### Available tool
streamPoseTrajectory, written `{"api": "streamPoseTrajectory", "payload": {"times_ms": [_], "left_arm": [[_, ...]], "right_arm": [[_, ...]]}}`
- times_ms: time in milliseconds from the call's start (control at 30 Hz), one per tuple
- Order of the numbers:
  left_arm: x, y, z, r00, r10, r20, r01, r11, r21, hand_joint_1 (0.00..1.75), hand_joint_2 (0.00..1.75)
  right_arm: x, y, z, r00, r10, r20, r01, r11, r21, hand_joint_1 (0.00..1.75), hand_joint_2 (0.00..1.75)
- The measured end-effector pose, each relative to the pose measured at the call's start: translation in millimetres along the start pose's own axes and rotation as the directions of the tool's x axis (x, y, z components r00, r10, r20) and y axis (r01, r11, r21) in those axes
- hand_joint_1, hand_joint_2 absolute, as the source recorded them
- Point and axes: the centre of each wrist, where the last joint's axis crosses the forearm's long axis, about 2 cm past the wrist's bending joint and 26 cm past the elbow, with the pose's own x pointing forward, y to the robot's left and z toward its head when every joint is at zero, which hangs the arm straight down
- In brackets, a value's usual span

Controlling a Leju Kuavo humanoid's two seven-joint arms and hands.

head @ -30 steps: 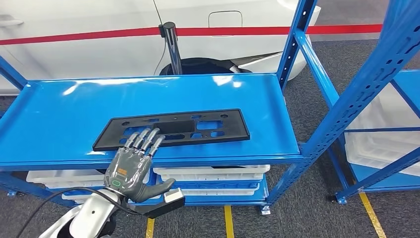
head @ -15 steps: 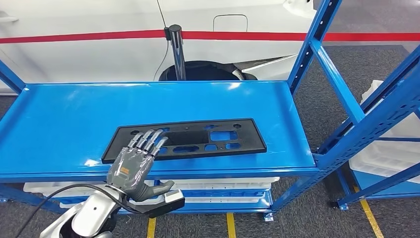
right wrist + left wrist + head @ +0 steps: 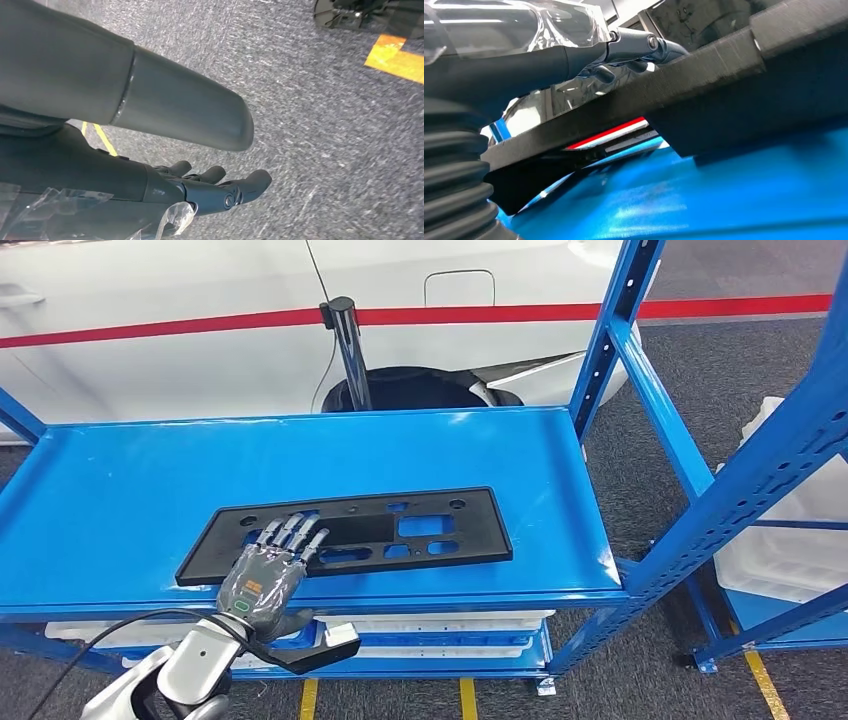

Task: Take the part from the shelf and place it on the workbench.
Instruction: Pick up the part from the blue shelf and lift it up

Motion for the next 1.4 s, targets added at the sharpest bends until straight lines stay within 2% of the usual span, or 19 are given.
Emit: {"api": "streamPoseTrajectory", "payload": {"times_ms": [367,933,967,1100,1167,1400], "left_arm": [[-16,-13,0,0.99,-0.142,-0.004,0.142,0.987,-0.081,0.0,1.75],[-57,-6,-1,0.96,-0.265,-0.087,0.252,0.958,-0.137,0.0,1.75],[-58,-6,-1,0.959,-0.267,-0.092,0.254,0.958,-0.136,0.05,1.75],[-59,-8,2,0.96,-0.26,-0.103,0.247,0.961,-0.123,1.69,1.75],[-59,-9,3,0.962,-0.25,-0.106,0.237,0.964,-0.118,1.75,1.75],[-56,-13,7,0.971,-0.213,-0.106,0.202,0.974,-0.105,1.75,1.75]], "right_arm": [[1,1,0,1.0,0.0,0.004,0.0,1.0,0.006,0.0,0.0],[1,3,0,1.0,-0.012,-0.001,0.012,1.0,0.017,0.0,0.0],[1,3,0,1.0,-0.012,-0.001,0.012,1.0,0.018,0.0,0.0],[2,5,0,1.0,-0.013,0.001,0.013,1.0,0.021,0.0,0.0],[2,5,0,1.0,-0.013,0.001,0.013,1.0,0.019,0.0,0.0],[5,3,0,1.0,-0.013,0.007,0.013,1.0,0.01,0.0,0.0]]}}
